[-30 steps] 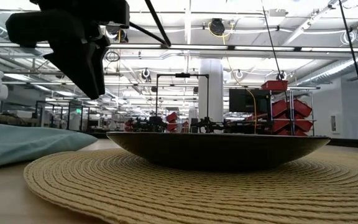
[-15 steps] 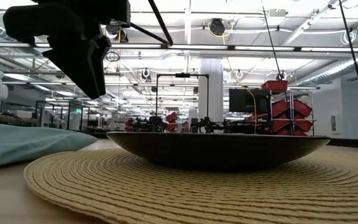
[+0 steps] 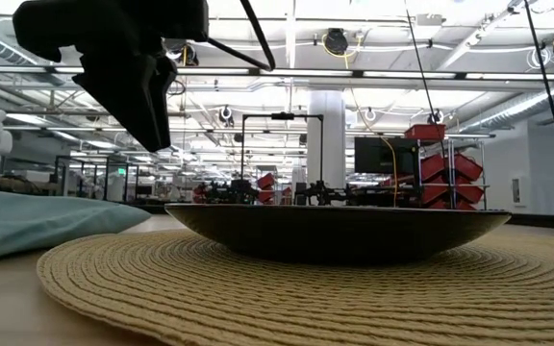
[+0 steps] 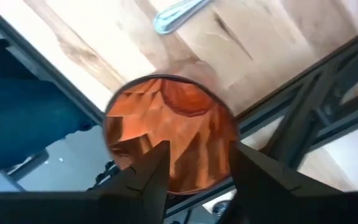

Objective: Set table place
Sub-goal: Move the dark brown glass to the top center of the table

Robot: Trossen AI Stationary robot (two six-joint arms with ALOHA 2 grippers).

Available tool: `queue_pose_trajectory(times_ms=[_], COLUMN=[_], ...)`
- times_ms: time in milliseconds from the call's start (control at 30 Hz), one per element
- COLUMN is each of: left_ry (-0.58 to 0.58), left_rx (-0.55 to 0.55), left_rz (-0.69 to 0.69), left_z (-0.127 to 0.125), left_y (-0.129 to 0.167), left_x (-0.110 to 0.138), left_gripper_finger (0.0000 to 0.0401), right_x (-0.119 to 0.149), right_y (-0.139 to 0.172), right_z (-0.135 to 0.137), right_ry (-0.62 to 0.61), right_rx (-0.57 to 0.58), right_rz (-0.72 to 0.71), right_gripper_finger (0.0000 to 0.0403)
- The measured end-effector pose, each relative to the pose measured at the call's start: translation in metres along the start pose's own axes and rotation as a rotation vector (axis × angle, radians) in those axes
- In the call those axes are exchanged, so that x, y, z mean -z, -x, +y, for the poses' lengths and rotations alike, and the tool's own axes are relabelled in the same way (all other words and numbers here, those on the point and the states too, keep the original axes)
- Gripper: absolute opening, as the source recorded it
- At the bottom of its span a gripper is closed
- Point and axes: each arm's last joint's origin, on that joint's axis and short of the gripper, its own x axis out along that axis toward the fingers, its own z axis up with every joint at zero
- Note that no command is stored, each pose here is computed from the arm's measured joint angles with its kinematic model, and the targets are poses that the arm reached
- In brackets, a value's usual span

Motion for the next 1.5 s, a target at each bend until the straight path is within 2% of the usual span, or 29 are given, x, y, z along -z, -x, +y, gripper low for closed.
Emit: queue_pose_trajectory(times_ms=[233,433,1200,1367,1500], left_ry=[0.001,0.002,0.009,0.009,0.009], left_rx=[0.002,0.011,0.034,0.034,0.034], left_rz=[-0.002,0.002,-0.014,-0.014,-0.014], left_z=[0.0,0.0,0.0,0.0,0.0], left_y=[0.0,0.0,-0.001,-0.001,-0.001], left_x=[0.0,0.0,-0.003,-0.003,-0.003], left_gripper_finger=[0.0161,0.0161,0.0161,0.0161,0.0161], right_x=[0.007,0.016,0.019,0.02,0.016], right_y=[-0.001,-0.002,-0.028,-0.041,-0.051], right_z=[-0.012,-0.009,0.001,0.006,0.012], right_ry=[0.005,-0.009,-0.008,0.022,0.082], right_rx=[0.097,0.028,0.144,0.183,0.223], right_rz=[-0.019,-0.042,-0.086,-0.1,-0.114], right_gripper_finger=[0.0154,0.0154,0.015,0.0108,0.0023])
